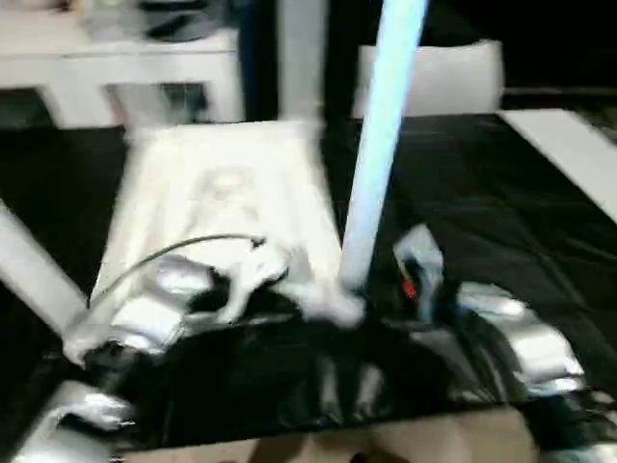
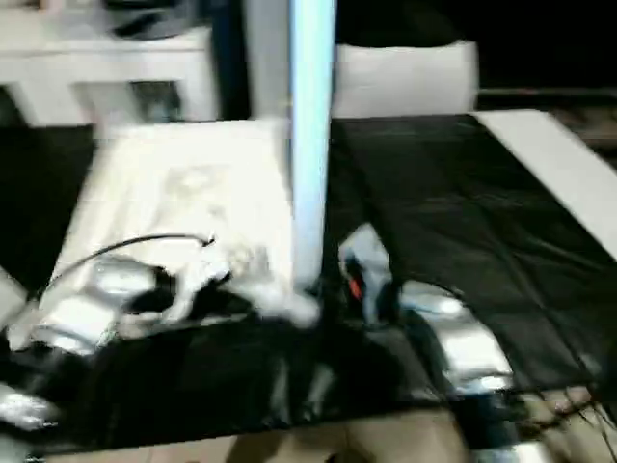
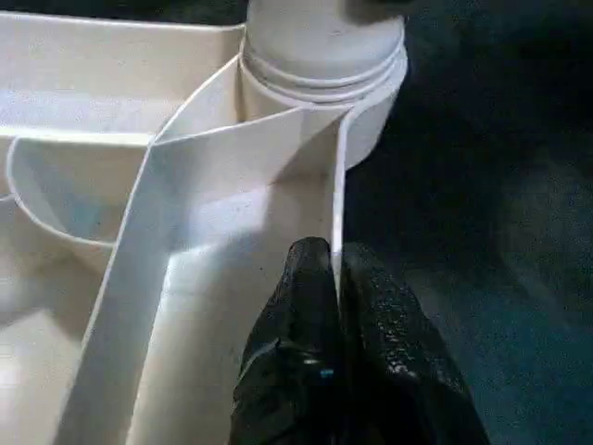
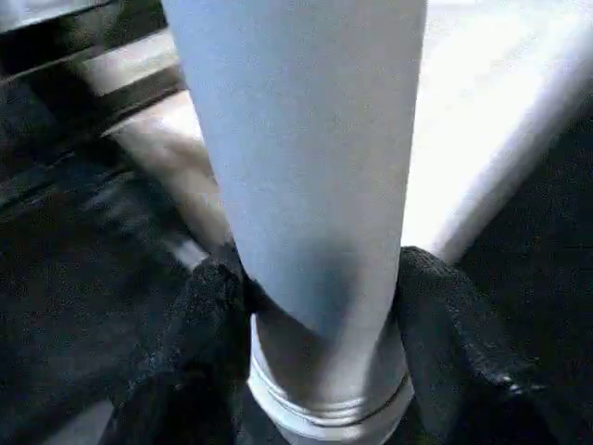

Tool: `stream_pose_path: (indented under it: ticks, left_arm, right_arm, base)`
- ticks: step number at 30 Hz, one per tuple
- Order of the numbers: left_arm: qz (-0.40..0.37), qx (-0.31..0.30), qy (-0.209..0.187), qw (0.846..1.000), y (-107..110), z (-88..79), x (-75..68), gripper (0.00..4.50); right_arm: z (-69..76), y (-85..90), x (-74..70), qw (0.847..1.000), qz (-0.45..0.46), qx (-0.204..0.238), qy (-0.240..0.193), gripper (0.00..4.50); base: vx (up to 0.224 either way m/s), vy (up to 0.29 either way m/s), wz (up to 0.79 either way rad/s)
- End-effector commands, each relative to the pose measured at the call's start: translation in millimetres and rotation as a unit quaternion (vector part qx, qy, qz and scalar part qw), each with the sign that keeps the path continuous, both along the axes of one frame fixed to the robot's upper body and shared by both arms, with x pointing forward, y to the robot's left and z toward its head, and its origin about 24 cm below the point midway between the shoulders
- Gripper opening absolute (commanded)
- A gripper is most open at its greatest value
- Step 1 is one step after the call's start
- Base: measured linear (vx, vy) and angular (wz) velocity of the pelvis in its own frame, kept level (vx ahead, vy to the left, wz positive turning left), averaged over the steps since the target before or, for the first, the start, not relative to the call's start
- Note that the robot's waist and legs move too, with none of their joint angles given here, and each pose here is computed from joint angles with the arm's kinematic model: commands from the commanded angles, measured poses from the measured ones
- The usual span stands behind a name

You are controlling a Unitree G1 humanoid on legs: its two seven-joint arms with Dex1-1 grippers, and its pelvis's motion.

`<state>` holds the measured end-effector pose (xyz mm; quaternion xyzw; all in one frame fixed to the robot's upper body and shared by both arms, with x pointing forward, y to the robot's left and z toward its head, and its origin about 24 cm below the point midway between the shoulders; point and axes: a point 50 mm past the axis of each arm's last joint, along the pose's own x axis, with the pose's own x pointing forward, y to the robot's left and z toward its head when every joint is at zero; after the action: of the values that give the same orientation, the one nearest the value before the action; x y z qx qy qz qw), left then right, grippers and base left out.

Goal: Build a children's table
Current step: Rotate leg to tighten

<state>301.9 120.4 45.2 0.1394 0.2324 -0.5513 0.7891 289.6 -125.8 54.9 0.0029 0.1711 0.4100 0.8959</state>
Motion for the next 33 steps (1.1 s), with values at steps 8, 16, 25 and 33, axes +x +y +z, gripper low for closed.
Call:
stream_pose_path:
  ticks: [8,16,25,33]
  left_arm:
    - [0.136,-0.056,-0.057,0.988,-61.4,25.6,21.7,0.0]
    - [0.111,-0.057,-0.064,0.99,-55.1,24.7,14.8,0.0]
    - [0.002,-0.048,-0.059,0.997,-35.1,20.7,1.9,0.0]
    - [-0.156,-0.021,-0.022,0.987,-13.1,12.7,-16.1,0.0]
  right_arm:
    - [-0.9,67.6,18.8,0.992,-0.12,0.002,0.032,2.28]
    - [9.7,59.4,17.8,0.993,-0.109,0.034,-0.005,3.13]
    - [16.0,18.3,2.3,0.998,-0.004,0.034,-0.053,3.89]
    - [18.7,-12.6,-19.2,0.979,0.2,0.015,-0.047,3.98]
  base:
    - [0.0,0.0,0.0]
    - [0.0,0.0,0.0]
    - [0.0,0.0,0.0]
    - [0.0,0.0,0.0]
